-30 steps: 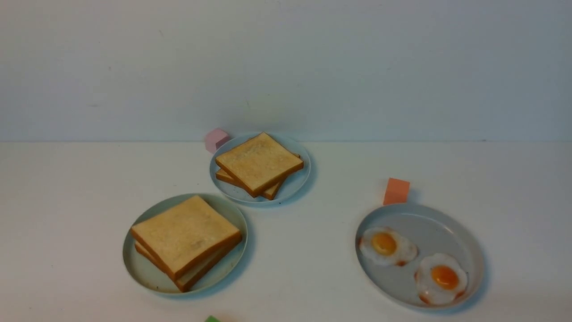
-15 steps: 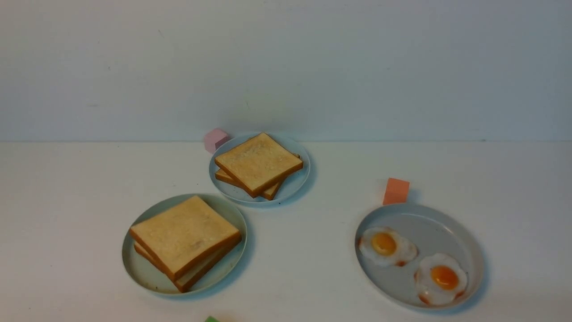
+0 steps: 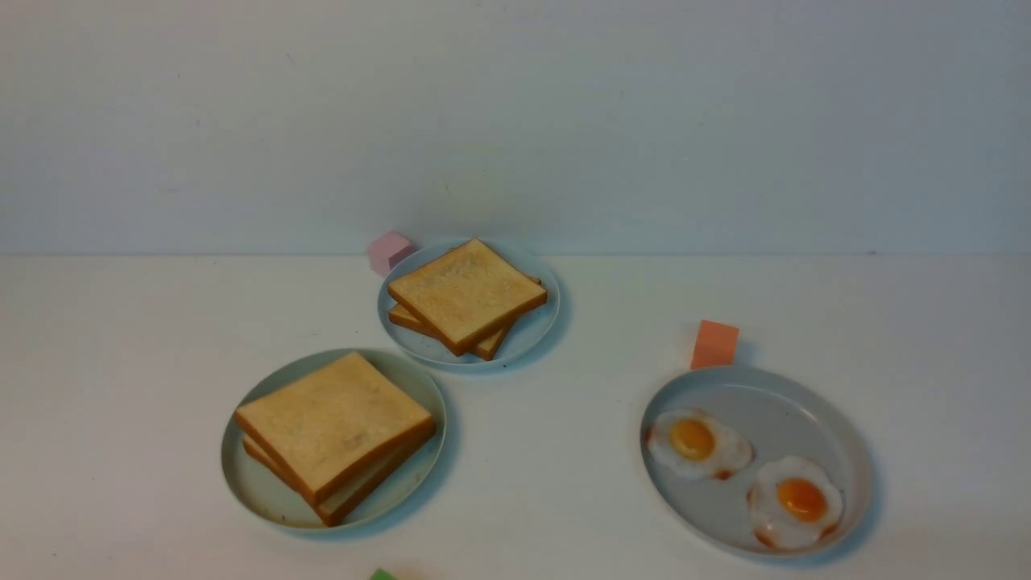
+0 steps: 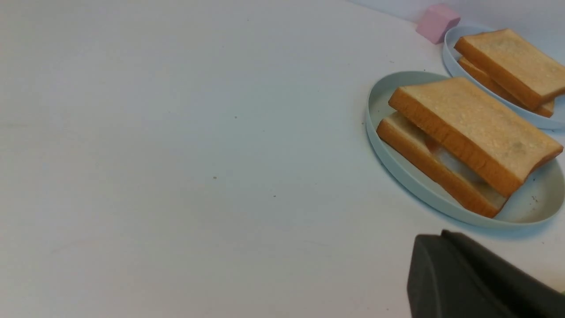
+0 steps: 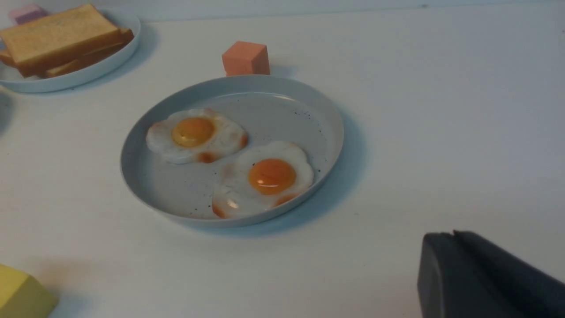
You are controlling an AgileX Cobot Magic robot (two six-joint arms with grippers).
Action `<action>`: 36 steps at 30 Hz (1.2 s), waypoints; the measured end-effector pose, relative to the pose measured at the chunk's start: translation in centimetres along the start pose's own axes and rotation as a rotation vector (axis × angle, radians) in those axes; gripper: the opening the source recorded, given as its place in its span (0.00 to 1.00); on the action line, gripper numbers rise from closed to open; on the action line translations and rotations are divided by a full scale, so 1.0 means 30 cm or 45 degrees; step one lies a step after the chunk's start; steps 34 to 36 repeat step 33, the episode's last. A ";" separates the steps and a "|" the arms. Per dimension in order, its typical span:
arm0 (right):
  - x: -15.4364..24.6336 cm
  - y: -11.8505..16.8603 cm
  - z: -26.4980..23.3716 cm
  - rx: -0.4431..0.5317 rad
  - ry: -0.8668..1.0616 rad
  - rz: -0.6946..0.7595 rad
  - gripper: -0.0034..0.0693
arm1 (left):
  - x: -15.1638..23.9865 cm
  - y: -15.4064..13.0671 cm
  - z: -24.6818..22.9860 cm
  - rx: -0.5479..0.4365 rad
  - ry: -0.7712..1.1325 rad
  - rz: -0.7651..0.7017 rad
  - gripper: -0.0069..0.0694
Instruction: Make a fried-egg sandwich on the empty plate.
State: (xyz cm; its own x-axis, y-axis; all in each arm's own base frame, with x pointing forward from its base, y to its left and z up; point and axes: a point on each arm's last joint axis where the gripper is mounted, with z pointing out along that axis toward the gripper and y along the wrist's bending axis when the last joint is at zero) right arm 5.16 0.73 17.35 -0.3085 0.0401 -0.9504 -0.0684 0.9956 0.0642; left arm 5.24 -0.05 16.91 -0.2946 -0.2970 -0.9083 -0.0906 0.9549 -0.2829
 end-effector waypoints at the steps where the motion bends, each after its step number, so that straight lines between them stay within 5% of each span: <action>1: 0.000 0.000 0.000 0.000 0.000 0.000 0.11 | 0.000 0.000 0.000 0.000 0.000 0.000 0.07; 36: 0.000 0.000 0.000 0.000 0.000 0.000 0.16 | 0.000 0.000 0.000 0.000 -0.002 0.000 0.08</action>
